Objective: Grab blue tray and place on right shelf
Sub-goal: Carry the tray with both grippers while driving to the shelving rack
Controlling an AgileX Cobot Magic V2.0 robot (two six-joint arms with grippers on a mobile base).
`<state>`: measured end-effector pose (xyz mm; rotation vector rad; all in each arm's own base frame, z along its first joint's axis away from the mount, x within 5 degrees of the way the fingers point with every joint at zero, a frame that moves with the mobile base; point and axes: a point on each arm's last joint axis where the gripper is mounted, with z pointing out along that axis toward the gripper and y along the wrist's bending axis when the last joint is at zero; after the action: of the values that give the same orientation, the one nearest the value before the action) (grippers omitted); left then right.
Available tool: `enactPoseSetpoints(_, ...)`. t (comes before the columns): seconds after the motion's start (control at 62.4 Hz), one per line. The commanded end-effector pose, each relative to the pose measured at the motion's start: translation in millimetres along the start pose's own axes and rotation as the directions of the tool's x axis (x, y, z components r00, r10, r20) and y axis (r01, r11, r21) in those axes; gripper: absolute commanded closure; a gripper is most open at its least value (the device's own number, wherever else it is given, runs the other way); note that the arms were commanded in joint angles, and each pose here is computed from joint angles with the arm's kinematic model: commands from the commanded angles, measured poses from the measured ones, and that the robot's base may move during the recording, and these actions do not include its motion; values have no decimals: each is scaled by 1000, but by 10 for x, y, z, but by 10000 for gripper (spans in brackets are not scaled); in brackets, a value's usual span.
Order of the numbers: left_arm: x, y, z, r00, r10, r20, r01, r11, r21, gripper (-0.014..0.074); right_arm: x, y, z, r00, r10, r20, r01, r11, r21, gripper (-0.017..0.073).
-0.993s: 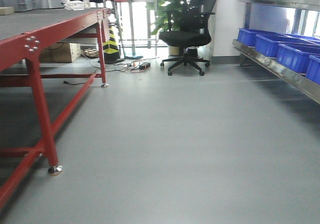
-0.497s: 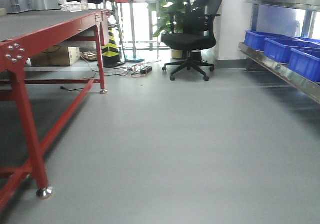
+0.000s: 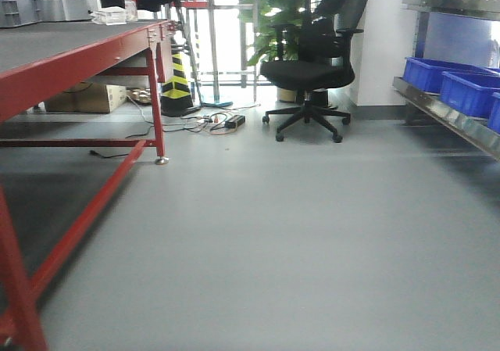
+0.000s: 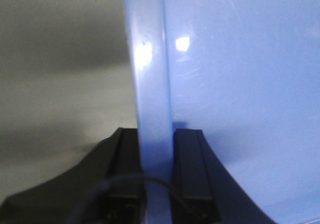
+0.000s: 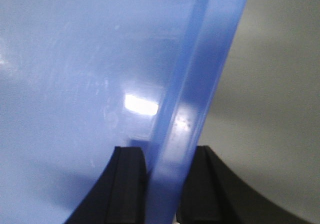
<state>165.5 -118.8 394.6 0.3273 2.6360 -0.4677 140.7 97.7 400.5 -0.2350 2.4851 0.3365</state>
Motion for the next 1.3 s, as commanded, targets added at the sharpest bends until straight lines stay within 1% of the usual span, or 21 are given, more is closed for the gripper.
enactPoseSetpoints(0.0,7,-40,-137,999,42,30,-43,999,25,642,-105,27,-118,993,-30,116,35,999,-39,503)
enactPoseSetpoints(0.272,8,-39,-137,999,42,28,-43,999,25,642,-105,27,-119,993,-30,116,35,999,-39,503)
enactPoseSetpoints(0.433,13,-52,-138,999,38,24,-39,999,39,642,-105,27,-119,993,-30,116,35,999,-39,503)
enactPoseSetpoints(1.282,14,-51,-138,999,38,22,-39,999,38,642,-105,27,-118,993,-30,115,34,999,-39,503)
